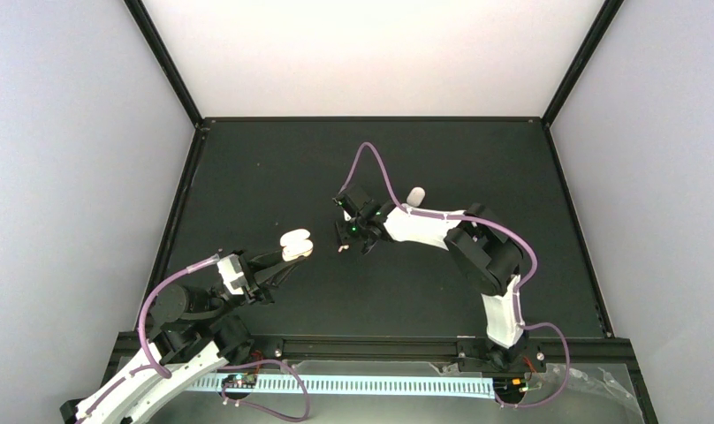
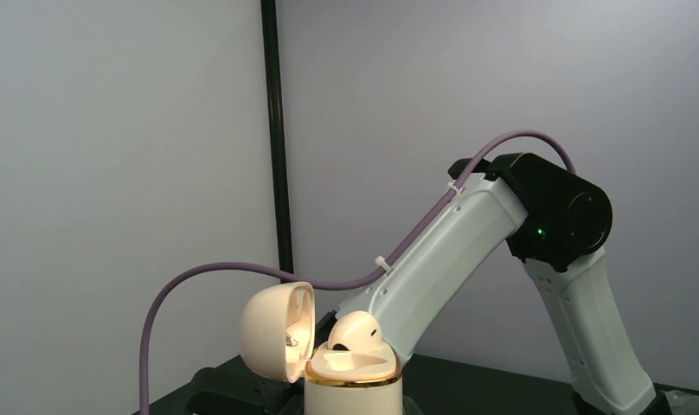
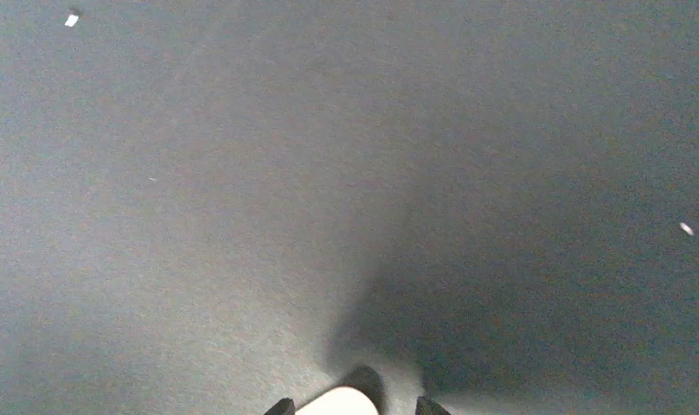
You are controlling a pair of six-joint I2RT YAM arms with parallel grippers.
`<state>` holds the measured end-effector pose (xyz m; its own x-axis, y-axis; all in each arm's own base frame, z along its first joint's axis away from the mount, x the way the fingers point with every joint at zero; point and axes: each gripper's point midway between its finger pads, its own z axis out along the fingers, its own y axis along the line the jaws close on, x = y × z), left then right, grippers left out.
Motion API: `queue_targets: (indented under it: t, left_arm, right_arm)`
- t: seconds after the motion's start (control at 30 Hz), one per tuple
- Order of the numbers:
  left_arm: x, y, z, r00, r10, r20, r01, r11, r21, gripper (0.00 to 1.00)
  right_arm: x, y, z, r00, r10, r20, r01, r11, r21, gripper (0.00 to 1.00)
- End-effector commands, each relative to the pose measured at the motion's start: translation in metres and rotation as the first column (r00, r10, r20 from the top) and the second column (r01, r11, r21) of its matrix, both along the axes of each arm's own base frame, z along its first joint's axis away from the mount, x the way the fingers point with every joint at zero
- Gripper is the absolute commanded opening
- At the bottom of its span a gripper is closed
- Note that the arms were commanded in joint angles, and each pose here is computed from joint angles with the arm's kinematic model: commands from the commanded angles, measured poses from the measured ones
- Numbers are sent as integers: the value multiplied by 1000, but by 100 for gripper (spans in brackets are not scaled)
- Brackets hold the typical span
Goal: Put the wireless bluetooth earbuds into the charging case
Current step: Pick up the earbud from the center of the board.
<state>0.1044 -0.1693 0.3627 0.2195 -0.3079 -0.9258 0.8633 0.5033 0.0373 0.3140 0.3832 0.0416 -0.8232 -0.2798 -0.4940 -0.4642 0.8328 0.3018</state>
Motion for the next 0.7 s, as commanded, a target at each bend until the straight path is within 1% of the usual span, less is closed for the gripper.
queue_targets:
  t: [0.0,0.07,0.2,0.3,0.67]
  left_arm:
    - [-2,1,3,1000,4,16,-4,1000,-2,2]
    - [-2,2,4,1000,1,18,-1,1000,-5,2]
    - [-5,3,5,1000,-4,22,4,1000,-11,2]
    - [-7,5,6,1000,-5,27,6,1000,-17,2]
    - [-12,8,10,999,-17,42,19,999,-32,2]
  right_arm:
    - [7,-18,16,991,-131,-14,130,990,-61,36]
    - [5,-25,12,980,-192,-43,187,978,-94,38]
    - [5,-27,14,966,-257,-36,252,963,-99,41]
    - [5,-19,15,965,-260,-39,256,962,-96,42]
    - [3,-7,0,969,-240,-51,228,959,-169,41]
